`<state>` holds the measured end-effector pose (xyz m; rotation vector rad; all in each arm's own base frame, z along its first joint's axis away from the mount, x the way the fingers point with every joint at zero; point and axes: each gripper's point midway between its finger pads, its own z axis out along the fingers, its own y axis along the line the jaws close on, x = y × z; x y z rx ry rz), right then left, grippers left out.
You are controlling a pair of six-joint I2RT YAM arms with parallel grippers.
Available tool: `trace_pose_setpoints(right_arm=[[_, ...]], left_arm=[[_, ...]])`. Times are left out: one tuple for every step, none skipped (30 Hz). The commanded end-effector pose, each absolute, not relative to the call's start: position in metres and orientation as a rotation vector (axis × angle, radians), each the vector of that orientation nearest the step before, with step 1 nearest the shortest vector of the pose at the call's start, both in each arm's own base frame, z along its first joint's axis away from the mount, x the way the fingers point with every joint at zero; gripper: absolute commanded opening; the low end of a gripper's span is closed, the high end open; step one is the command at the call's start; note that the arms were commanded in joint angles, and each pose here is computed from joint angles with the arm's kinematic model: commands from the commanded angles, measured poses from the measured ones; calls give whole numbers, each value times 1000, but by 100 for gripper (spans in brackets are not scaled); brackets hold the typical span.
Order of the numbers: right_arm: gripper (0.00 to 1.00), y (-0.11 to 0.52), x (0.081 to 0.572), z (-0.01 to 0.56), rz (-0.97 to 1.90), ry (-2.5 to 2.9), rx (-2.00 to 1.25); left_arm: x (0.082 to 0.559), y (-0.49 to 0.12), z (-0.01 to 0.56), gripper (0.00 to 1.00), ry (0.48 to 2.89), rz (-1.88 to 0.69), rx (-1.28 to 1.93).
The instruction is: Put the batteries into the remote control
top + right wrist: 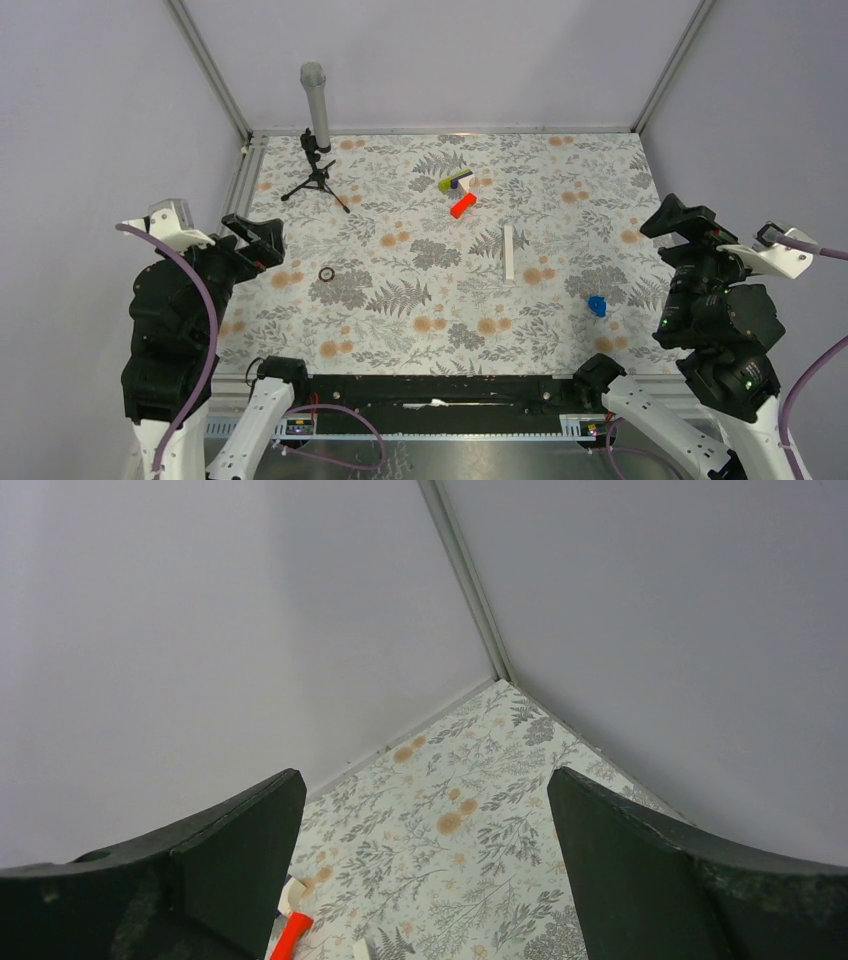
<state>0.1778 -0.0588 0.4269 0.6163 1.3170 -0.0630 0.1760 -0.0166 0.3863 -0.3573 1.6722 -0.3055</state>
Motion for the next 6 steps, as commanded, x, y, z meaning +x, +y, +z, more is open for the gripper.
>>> trace_pose_setpoints(right_arm=[[99,-52,186,430,-32,1292,642],[100,-50,188,428,-29,1297,641],[100,-48,191,427,-25,1301,640],[100,-45,193,425,-22,1306,634],[100,-43,195,424,-19,1310,630],[100,-42,196,423,-18,1314,625]], left_arm=[[184,-16,390,99,1658,-311,-378],[184,-17,390,99,1659,-313,-373],[184,-17,391,99,1657,-312,-369],[185,-15,392,99,1656,-302,-374],[185,-14,392,99,1654,-295,-380],[184,-13,393,99,1650,-292,-381]])
